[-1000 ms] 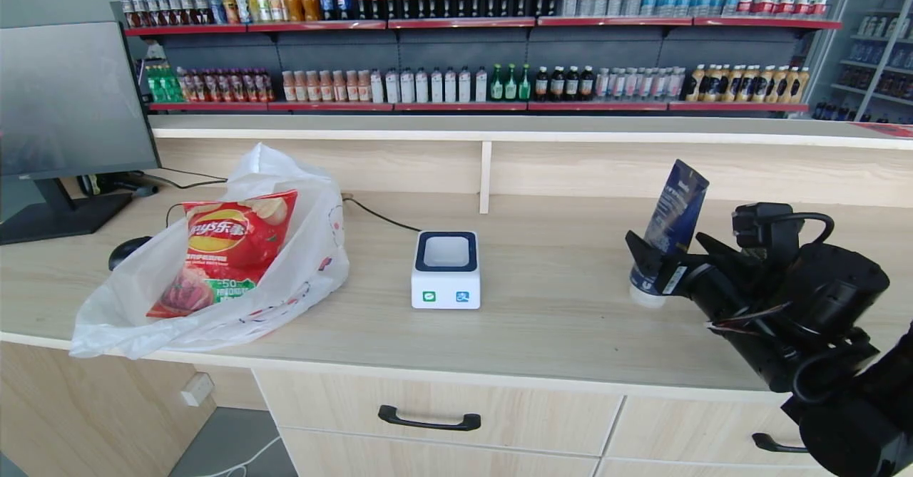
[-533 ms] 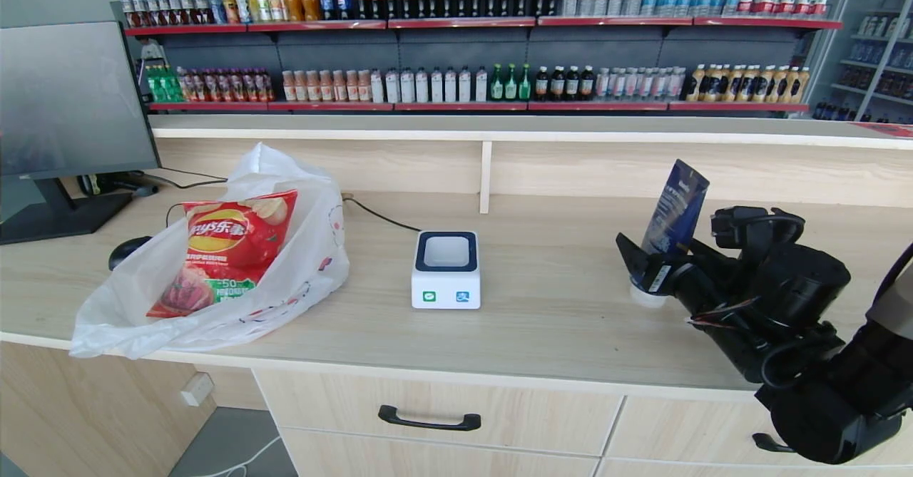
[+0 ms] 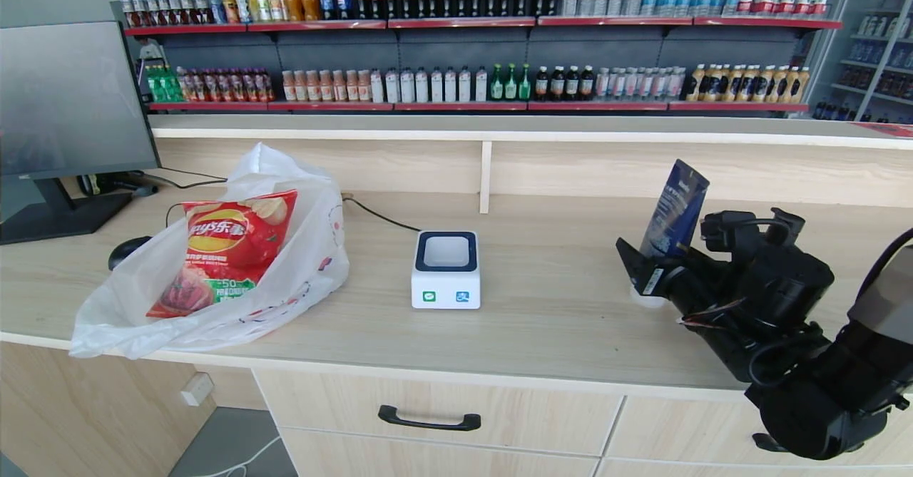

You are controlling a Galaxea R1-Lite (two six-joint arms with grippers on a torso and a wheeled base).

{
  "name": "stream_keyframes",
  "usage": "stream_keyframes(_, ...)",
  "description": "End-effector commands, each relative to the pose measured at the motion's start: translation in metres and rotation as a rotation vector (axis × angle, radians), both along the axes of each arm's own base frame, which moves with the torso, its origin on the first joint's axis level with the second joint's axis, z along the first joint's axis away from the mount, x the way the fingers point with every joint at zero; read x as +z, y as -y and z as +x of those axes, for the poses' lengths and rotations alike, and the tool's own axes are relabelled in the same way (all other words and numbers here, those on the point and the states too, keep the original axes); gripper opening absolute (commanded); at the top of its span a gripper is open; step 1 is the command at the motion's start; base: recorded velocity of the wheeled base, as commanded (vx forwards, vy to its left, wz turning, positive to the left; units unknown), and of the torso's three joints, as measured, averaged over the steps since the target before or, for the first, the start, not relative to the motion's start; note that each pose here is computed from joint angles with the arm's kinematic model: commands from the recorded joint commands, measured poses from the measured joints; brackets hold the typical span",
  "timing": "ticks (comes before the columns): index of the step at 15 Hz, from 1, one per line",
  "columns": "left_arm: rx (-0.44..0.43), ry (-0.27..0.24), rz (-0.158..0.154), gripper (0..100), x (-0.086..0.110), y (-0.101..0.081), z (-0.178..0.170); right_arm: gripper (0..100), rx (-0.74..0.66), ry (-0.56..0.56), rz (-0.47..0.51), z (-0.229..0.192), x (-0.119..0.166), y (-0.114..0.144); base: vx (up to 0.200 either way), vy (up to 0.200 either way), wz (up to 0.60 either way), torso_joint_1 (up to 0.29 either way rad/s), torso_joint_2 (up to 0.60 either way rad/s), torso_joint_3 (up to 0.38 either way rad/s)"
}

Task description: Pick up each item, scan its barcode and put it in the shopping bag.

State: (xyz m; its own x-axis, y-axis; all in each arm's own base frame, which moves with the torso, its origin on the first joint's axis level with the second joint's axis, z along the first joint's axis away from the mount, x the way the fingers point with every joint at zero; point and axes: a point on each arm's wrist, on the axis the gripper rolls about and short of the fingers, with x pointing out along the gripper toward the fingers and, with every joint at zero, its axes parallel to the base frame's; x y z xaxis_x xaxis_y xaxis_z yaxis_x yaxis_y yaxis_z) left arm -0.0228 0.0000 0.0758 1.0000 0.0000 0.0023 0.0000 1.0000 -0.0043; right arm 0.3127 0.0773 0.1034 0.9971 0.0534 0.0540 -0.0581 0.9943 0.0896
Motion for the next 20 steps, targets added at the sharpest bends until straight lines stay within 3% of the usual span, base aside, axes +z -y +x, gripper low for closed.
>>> stream_keyframes(1, 0.000, 0.001, 0.000, 100, 0.000, 0.000, 0.000, 0, 0.000, 0.003, 0.002, 0.000, 0.001, 0.000, 0.000, 0.000, 0.00, 0.000, 0.00, 0.000)
stream_keyframes(12, 0.000, -0.004, 0.007, 100, 0.000, 0.000, 0.000, 0, -0.018, 0.065, 0.029, -0.011, 0.023, -0.003, 0.000, 0.000, 0.00, 0.000, 0.00, 0.000)
stream_keyframes(17, 0.000, -0.002, 0.007, 100, 0.000, 0.000, 0.000, 0, 0.059, 0.145, 0.029, -0.048, 0.054, -0.016, 0.000, 0.000, 0.00, 0.000, 0.00, 0.000)
stream_keyframes(20, 0.000, -0.004, 0.007, 100, 0.000, 0.000, 0.000, 0, 0.101, 0.142, 0.030, -0.069, 0.057, -0.021, 0.000, 0.000, 0.00, 0.000, 0.00, 0.000)
